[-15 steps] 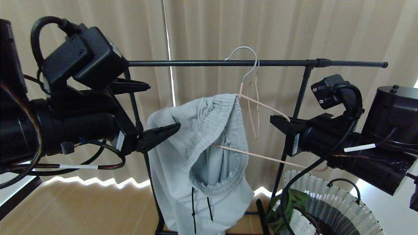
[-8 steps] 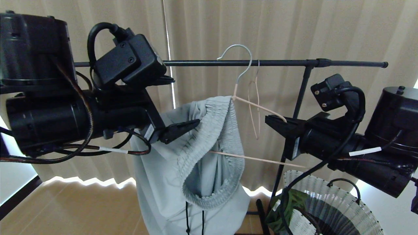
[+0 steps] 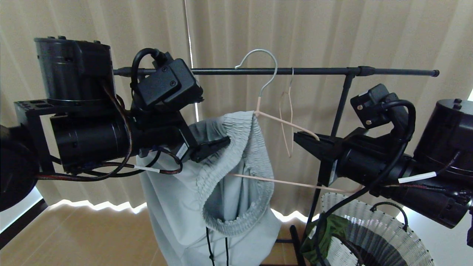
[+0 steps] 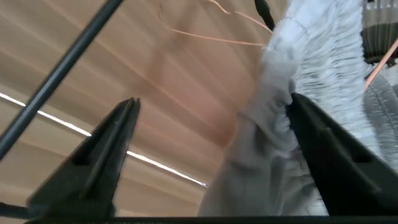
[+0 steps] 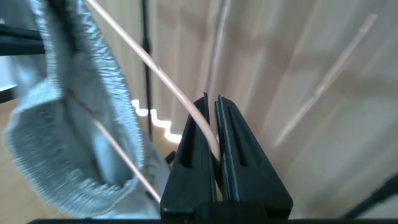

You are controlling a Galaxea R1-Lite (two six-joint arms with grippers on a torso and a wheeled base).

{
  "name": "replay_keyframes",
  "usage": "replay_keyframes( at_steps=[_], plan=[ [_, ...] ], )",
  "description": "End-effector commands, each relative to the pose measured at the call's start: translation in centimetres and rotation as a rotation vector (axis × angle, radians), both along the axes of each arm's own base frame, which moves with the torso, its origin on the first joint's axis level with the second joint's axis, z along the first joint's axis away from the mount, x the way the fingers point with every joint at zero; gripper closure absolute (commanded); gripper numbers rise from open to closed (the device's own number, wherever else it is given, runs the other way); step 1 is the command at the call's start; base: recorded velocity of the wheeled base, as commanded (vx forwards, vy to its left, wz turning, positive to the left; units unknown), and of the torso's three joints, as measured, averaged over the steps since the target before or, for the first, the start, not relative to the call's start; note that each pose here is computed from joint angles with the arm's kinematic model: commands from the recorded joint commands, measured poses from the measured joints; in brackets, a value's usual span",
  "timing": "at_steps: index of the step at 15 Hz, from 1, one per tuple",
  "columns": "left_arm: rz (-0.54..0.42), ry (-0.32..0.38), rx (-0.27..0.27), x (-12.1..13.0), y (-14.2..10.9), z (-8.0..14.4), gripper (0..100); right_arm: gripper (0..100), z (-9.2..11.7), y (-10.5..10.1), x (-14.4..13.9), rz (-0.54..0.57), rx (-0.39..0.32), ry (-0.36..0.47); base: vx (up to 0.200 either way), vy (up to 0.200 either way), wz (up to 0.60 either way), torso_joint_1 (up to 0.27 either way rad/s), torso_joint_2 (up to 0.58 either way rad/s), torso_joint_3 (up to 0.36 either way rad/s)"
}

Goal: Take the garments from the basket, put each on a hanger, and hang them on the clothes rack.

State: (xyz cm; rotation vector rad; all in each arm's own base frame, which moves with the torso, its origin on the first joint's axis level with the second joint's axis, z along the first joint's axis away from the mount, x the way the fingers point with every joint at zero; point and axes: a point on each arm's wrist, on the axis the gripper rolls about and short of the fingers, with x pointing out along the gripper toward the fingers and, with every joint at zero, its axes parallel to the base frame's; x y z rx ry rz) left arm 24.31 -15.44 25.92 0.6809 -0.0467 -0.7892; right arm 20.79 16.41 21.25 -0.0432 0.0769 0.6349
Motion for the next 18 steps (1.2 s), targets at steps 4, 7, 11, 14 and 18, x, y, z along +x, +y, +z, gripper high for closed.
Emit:
replay_keyframes(
  at_steps=[4,7,11,14,18],
  plan=[
    [-0.001,0.012,0.008,-0.1,0.0,-0.4,100,100,0.4,-0.1,-0.3,0.025,0.011,-0.012,0.000,0.000,0.00,0.000,0.00,0.000],
    [0.001,0.021,0.008,-0.3,0.2,-0.6,100,100,0.4,-0.1,-0.3,0.026,0.012,-0.013,0.000,0.000,0.00,0.000,0.00,0.000],
    [0.028,0.007,-0.003,-0.1,0.9,-0.6,100,0,0.5,-0.1,-0.3,0.025,0.013,-0.014,0.000,0.000,0.00,0.000,0.00,0.000],
    [0.044,0.011,-0.010,-0.2,1.1,-0.5,100,0,0.5,-0.1,-0.2,0.024,0.009,-0.017,0.000,0.000,0.00,0.000,0.00,0.000],
    [0.248,0.040,-0.013,0.3,1.8,-1.1,100,0,0.3,-0.5,0.2,0.005,-0.056,-0.057,0.000,0.000,0.00,0.000,0.00,0.000]
  ],
)
